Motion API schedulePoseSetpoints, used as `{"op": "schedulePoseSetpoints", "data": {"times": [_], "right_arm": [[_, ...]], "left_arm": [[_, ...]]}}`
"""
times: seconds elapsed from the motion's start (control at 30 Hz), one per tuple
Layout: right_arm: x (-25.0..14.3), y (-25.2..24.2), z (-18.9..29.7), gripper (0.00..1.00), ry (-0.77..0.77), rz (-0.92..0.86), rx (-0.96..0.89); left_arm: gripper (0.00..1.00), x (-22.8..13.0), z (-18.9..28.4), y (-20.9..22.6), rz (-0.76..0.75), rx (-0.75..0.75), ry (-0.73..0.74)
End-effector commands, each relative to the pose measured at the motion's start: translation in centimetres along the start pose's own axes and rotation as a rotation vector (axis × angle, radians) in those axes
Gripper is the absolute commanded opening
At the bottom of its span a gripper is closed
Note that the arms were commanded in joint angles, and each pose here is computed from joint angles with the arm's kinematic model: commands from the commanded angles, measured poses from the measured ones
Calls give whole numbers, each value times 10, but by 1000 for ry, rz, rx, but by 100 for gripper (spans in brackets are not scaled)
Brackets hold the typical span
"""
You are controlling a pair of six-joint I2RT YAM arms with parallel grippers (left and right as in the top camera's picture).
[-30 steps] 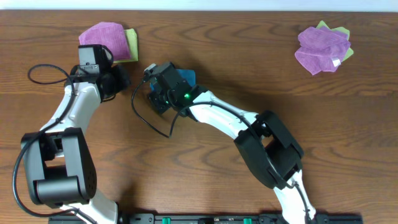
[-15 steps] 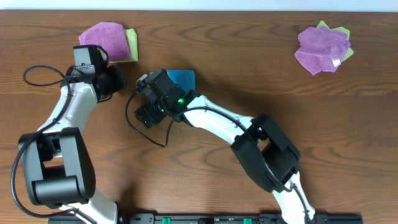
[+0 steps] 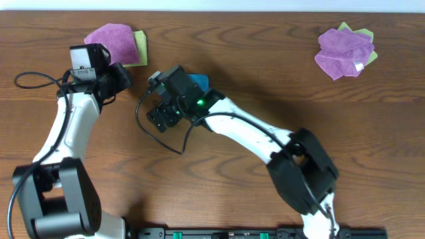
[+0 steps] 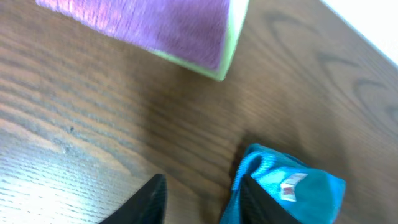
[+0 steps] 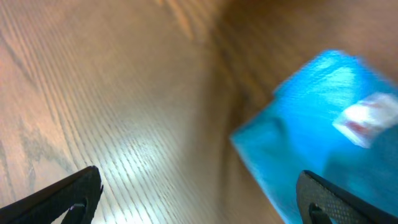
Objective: Fold the cloth
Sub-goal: 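Release the blue cloth and retract the right gripper to the right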
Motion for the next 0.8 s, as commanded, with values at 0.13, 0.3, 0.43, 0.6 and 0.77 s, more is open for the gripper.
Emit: {"op": "schedulePoseSetpoints", "data": {"times": [0.13,0.3,0.43,0.6,0.77], "right_arm": [[30,-29,71,99,-85,-40,-83],[35,-64,134,99,-92,-102,-90],[31,-97,189,99,-112,-144,-138],[-1,-130,247,99,-159,-220,-229],[-59,-142,280,99,-226,-290,-291]], "left_arm": [[93,9,26,-5,-1,-7,-42],[95,3,30,-6,9,-18,-5],[95,-2,31,-11,35,-74,35],[95,-6,31,-15,111,-130,68],[95,-7,32,-21,142,-191,86]]}}
Point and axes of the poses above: each gripper's point midway between its finger pads, its own z axis back along the fingers, its own y axis along the line the jaws close on, x = y × z, the point moved 9 cm from there along z, back along the fingers, and after that the axes turned 14 degrees about -z, right-handed, at the moved point
